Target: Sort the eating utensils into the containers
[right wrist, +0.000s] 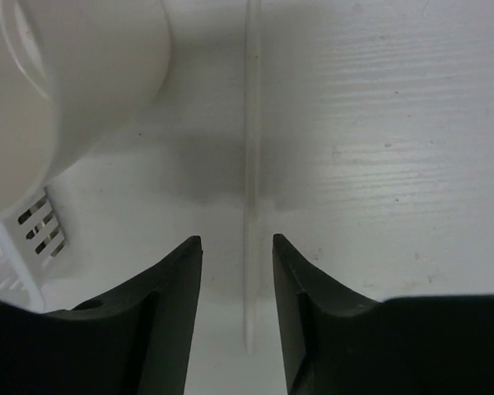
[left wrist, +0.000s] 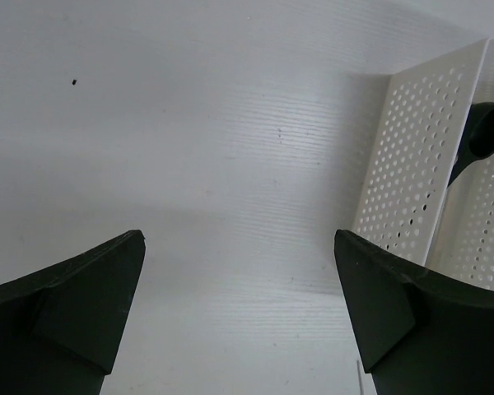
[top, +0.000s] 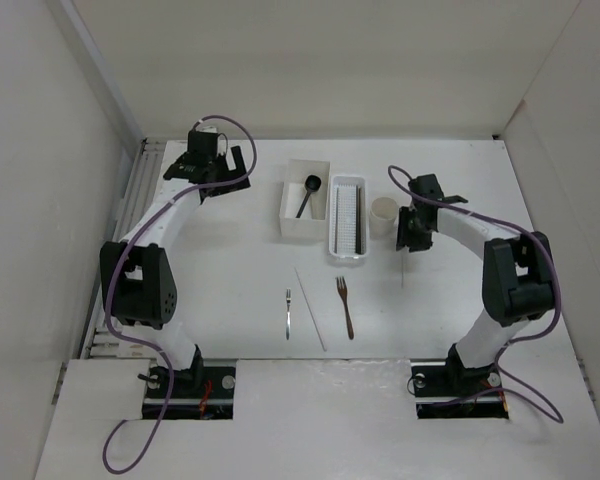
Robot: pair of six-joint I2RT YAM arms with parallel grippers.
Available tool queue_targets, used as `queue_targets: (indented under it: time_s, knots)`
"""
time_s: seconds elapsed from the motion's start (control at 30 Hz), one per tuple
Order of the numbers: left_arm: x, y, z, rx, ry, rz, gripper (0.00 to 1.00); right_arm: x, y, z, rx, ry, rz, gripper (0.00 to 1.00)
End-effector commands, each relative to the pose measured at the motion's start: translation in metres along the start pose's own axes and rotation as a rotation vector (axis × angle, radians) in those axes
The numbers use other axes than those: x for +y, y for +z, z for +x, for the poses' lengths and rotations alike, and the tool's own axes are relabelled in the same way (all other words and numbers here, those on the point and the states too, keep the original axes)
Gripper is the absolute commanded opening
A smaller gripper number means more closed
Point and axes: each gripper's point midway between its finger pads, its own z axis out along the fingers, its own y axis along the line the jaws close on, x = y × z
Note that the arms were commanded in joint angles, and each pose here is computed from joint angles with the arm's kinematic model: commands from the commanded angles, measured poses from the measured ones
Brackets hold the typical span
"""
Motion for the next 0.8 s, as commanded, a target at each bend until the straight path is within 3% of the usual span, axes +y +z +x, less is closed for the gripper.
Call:
queue_targets:
  time_s: [0.0, 0.4, 0.43, 0.53, 0.67, 0.77]
  knots:
    - [-0.003, -0.016, -0.005, -0.035, -0.027, 0.021, 1.00, 0.006, 0.013, -0.007, -0.025, 0.005, 0.026, 0.43]
    - [0.010, -0.017, -0.008, -0.057, -0.034, -0.035, 1.00, -0.008, 0.024, 0.008, 0.028, 0.059, 0.134, 0.36]
    - [0.010, -0.017, -0.008, -0.057, -0.034, -0.035, 1.00, -0.009, 0.024, 0.011, 0.038, 0.067, 0.139, 0.33]
    - [0.011, -0.017, -0.009, -0.060, -0.034, -0.044, 1.00, -0.007, 0.024, 0.008, 0.039, 0.076, 0.140, 0.02]
    - [0.012, -0.019, -0.007, -0.060, -0.034, -0.044, 1.00, -0.010, 0.026, 0.012, 0.053, 0.096, 0.157, 0.00]
    - [0.012, -0.019, -0.007, -0.060, -0.034, -0.044, 1.00, -0.015, 0.013, 0.002, -0.004, 0.097, 0.182, 0.00]
